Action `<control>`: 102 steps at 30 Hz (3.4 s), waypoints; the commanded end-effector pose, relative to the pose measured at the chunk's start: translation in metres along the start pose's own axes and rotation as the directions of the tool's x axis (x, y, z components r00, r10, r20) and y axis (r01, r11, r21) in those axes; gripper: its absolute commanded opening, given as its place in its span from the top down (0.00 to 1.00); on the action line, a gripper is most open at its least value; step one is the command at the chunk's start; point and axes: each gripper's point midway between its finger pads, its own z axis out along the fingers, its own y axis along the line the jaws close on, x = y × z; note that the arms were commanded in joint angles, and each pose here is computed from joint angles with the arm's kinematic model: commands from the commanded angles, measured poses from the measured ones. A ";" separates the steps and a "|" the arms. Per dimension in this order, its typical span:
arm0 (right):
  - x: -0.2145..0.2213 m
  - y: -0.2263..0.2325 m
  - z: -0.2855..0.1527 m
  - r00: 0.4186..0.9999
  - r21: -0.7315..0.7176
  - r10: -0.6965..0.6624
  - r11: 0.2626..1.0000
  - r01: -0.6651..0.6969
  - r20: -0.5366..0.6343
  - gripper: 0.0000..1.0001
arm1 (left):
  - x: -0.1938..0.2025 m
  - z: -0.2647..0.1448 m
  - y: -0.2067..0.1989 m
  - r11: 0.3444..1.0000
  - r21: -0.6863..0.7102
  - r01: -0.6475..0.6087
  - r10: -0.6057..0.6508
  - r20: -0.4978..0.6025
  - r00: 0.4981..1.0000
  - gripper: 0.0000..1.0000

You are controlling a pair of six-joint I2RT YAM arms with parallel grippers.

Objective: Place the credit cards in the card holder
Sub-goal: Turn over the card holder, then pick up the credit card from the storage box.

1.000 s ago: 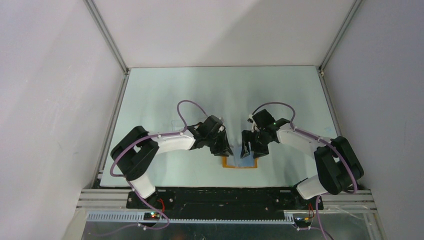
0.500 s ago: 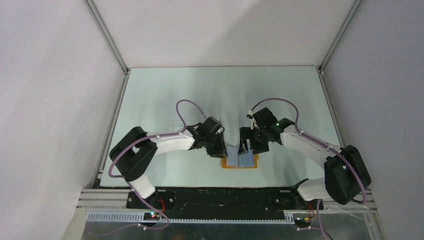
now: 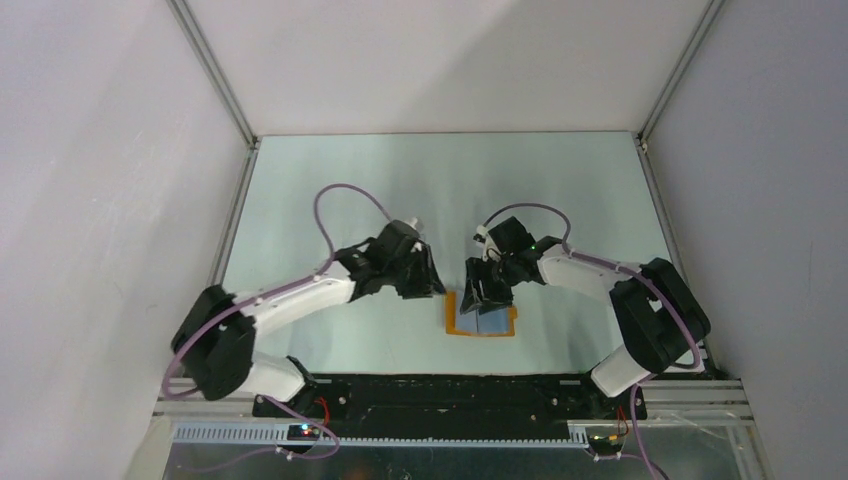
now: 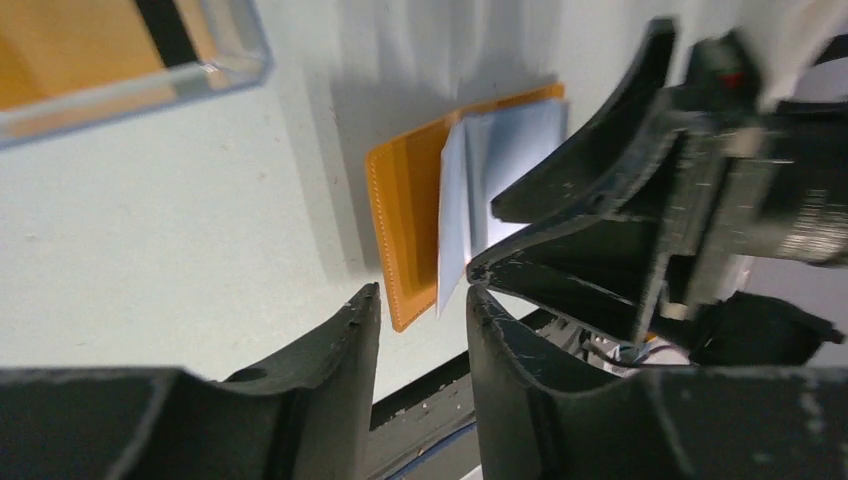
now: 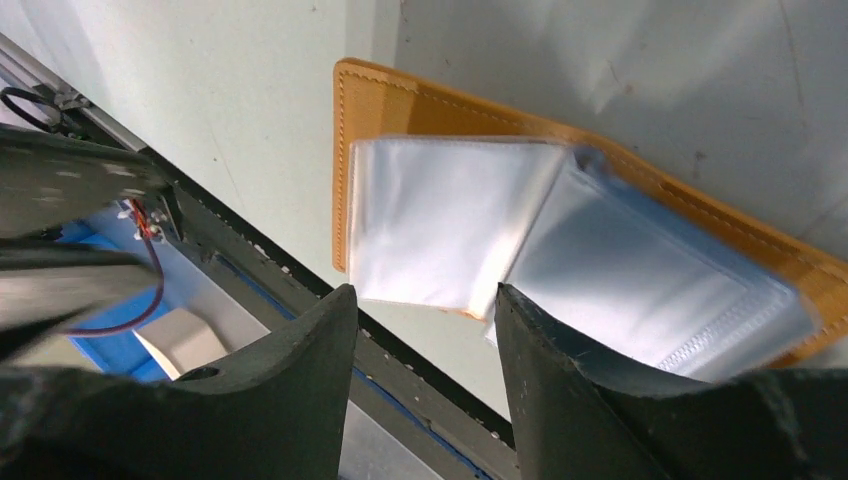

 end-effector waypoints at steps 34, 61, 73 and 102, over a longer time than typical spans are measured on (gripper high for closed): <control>-0.149 0.068 0.029 0.998 -0.237 0.013 0.971 0.004 0.068 0.48 | -0.124 0.032 0.116 0.990 -0.076 0.123 -0.124 -0.016 0.992 0.70; -0.128 0.056 0.065 1.000 -0.115 0.013 0.993 -0.016 -0.025 0.86 | -0.098 0.040 0.122 0.979 -0.202 0.035 -0.048 -0.057 0.997 0.72; -0.125 0.055 0.067 0.999 -0.108 0.020 0.994 -0.023 -0.033 0.87 | -0.088 0.040 0.124 0.969 -0.249 0.010 -0.032 -0.085 0.996 0.70; -0.123 0.058 0.068 0.999 -0.120 0.022 0.992 -0.026 -0.041 0.89 | -0.122 0.009 0.061 0.996 -0.086 0.013 -0.009 0.053 0.999 0.93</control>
